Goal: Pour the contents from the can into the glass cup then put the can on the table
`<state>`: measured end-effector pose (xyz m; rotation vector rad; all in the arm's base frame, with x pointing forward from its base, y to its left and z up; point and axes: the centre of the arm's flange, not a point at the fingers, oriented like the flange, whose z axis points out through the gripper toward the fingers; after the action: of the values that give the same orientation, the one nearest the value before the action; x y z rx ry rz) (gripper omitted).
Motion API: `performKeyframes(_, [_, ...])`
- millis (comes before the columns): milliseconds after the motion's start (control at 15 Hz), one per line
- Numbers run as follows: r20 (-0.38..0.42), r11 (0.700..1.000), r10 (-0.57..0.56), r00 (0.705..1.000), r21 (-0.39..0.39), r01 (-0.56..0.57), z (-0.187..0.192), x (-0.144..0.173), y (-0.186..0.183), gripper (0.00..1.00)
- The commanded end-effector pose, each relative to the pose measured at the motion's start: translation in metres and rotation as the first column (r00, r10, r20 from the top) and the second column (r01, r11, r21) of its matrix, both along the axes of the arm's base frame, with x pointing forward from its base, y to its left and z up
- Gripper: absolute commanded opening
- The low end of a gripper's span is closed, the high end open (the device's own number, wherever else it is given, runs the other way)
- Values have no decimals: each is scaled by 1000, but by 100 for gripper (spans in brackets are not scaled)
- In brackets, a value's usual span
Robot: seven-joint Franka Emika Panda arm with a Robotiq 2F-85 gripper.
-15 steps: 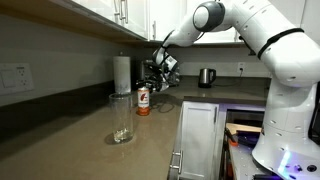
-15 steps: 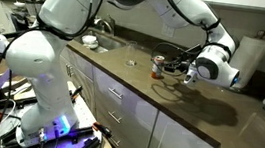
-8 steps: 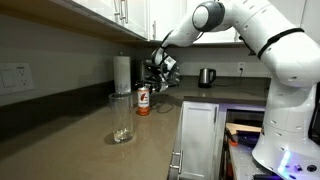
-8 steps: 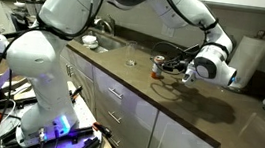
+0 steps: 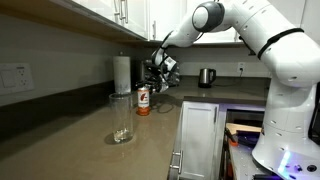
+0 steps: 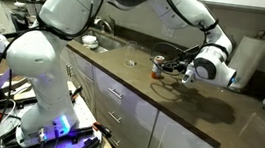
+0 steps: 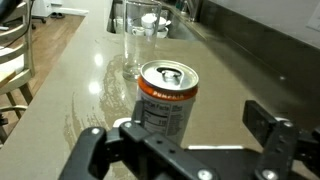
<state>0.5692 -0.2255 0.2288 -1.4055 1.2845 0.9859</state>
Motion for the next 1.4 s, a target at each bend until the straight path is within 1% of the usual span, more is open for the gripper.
performKeyframes(0, [-12,1000,2,1000,-15,-2,-3,-12,-1,100])
performKeyframes(267, [-21,1000,15,1000,5,-15,-4,-22,0,100])
performKeyframes(733, [-32,998,47,998,33,-46,-1,-29,22,100])
performKeyframes(933, [-28,998,58,998,34,-57,1,-29,31,100])
performKeyframes(1333, [-19,997,68,998,47,-67,6,-25,38,100])
